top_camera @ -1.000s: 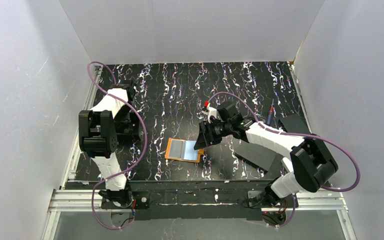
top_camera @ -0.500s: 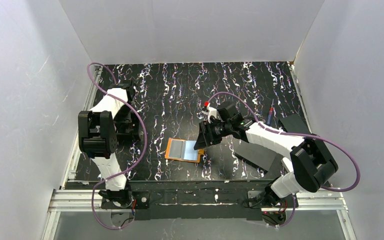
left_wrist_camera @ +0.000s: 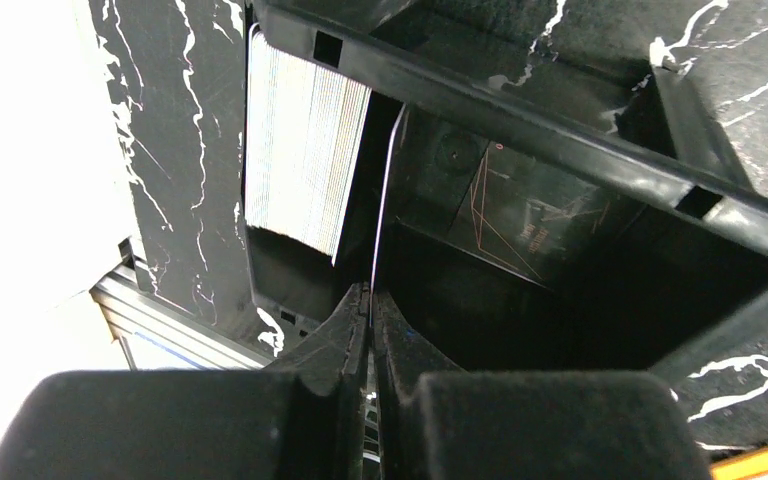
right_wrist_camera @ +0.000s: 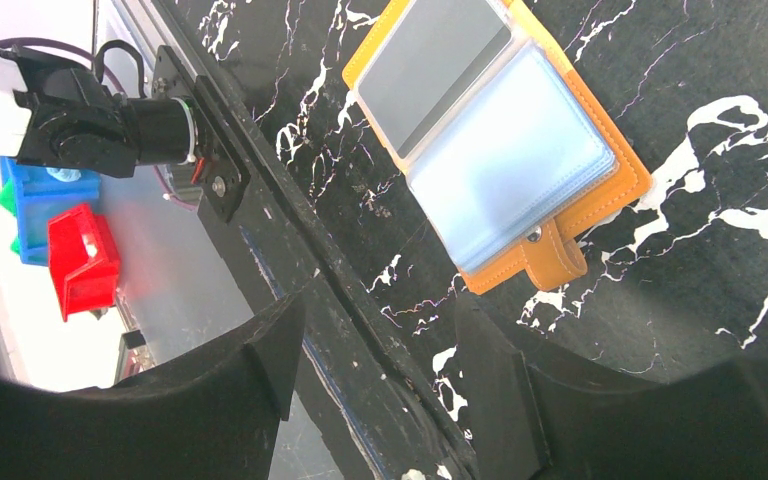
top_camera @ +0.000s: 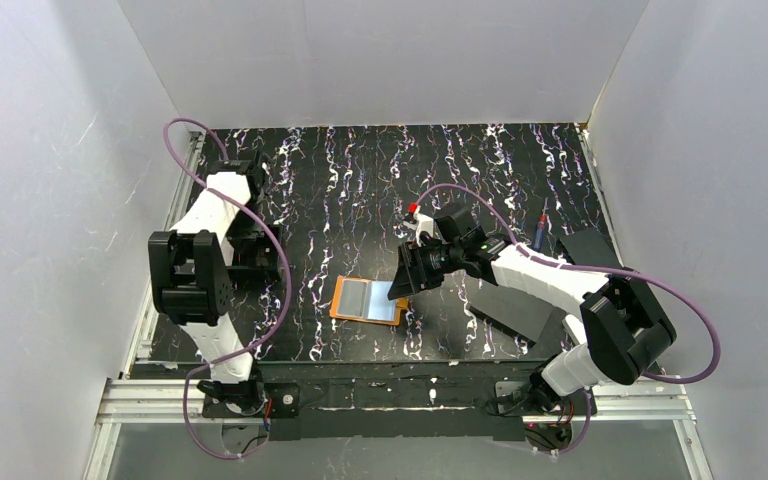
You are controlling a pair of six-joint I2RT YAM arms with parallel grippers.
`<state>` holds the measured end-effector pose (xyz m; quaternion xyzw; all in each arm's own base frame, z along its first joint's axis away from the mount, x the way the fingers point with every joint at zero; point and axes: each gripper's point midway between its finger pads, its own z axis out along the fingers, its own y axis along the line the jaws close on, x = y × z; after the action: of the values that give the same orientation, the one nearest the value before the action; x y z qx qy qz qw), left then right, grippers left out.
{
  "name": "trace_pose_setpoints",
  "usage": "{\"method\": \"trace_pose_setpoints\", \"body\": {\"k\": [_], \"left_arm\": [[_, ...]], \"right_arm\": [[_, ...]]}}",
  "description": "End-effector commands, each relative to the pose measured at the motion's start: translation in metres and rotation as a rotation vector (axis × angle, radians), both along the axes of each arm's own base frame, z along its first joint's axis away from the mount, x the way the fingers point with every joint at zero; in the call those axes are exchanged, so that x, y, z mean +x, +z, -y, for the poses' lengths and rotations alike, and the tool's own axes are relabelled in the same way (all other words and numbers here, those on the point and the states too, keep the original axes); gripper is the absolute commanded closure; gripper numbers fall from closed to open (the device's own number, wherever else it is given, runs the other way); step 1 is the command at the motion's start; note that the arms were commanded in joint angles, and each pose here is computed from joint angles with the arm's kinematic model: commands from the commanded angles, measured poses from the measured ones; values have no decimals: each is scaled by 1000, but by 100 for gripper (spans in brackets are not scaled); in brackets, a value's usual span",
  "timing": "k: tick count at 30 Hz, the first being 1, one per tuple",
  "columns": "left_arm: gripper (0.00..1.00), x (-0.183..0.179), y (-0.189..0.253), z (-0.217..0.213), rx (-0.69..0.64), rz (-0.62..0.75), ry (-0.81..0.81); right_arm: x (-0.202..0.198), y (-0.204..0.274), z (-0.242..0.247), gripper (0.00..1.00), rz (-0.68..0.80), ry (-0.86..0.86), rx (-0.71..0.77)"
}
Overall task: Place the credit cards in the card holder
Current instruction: Pick up the credit card from the storage box, then insert the credit card into the card holder.
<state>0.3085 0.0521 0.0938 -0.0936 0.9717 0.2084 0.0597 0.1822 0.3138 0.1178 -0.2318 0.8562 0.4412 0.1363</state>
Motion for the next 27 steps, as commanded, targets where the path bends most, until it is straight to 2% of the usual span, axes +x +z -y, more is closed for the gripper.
{"method": "trace_pose_setpoints", "body": {"k": [1, 6, 11, 12, 15, 20, 23, 27], "left_arm": [[100, -1, 35, 3, -22, 82, 12], [100, -2, 64, 6, -48, 138, 5], [100, -4, 118, 17, -116, 288, -6], [100, -5, 146, 36, -228, 376, -31], [100, -4, 169, 68, -410, 461, -72], [100, 5, 216, 148, -873, 732, -217], [100, 6, 243, 181, -1114, 877, -279], [100, 2, 266, 208, -1386, 964, -319]], "right_arm": [[3, 7, -4, 35, 14, 3, 28], [5, 8, -5, 34, 17, 5, 23], [9, 9, -5, 34, 29, 0, 8], [10, 8, -5, 34, 27, -7, 2], [13, 10, -7, 34, 26, -16, 2], [23, 36, -20, 34, 46, -23, 61], [29, 71, -36, 33, 66, -33, 195], [39, 136, -57, 28, 96, -77, 468]]}}
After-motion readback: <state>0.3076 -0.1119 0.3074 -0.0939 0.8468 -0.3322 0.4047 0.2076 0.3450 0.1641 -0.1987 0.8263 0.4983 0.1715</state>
